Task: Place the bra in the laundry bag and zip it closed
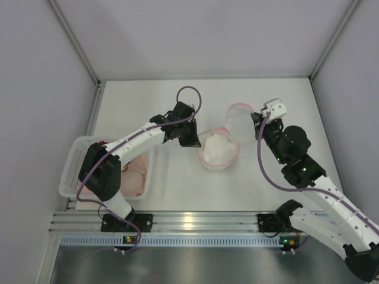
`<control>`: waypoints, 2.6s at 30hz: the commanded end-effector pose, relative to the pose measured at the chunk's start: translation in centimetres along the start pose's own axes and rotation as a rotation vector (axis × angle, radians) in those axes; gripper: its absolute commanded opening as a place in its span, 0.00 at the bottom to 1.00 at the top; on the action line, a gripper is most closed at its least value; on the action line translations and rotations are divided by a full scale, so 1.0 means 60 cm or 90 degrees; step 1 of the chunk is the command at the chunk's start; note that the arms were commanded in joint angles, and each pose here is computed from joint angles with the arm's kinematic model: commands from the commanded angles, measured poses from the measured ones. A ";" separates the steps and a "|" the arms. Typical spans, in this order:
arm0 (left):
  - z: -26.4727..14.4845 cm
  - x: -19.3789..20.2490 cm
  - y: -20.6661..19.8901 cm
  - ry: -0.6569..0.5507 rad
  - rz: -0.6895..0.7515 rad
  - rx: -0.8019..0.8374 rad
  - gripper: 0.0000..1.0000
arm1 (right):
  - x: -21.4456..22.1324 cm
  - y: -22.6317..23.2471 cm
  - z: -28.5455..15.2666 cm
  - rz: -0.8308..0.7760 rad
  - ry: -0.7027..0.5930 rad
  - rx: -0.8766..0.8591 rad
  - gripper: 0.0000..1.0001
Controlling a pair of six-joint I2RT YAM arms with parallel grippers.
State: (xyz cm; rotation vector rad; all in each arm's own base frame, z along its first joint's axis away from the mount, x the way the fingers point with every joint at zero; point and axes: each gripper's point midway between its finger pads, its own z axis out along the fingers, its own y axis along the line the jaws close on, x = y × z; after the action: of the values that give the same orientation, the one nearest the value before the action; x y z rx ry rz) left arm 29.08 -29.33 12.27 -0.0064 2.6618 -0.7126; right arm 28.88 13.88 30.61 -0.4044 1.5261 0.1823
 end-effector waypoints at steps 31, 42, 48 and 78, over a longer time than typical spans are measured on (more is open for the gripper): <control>0.001 -0.047 -0.033 -0.029 0.041 0.087 0.00 | 0.124 0.111 0.021 0.308 0.258 -0.188 0.83; 0.003 -0.043 -0.029 -0.025 0.048 0.084 0.00 | 0.179 0.138 0.086 0.439 0.253 -0.160 0.71; 0.002 -0.044 -0.025 -0.029 0.049 0.079 0.00 | 0.188 0.142 0.120 0.452 0.252 -0.132 0.58; -0.007 -0.003 0.022 0.000 0.054 0.024 0.00 | 0.048 0.107 0.123 0.421 0.164 -0.093 0.00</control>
State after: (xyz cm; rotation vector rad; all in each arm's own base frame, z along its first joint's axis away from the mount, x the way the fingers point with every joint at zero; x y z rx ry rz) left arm 29.55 -28.63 10.27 0.1015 2.6737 -0.7273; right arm 33.18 22.76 23.25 -0.0522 1.9450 0.7914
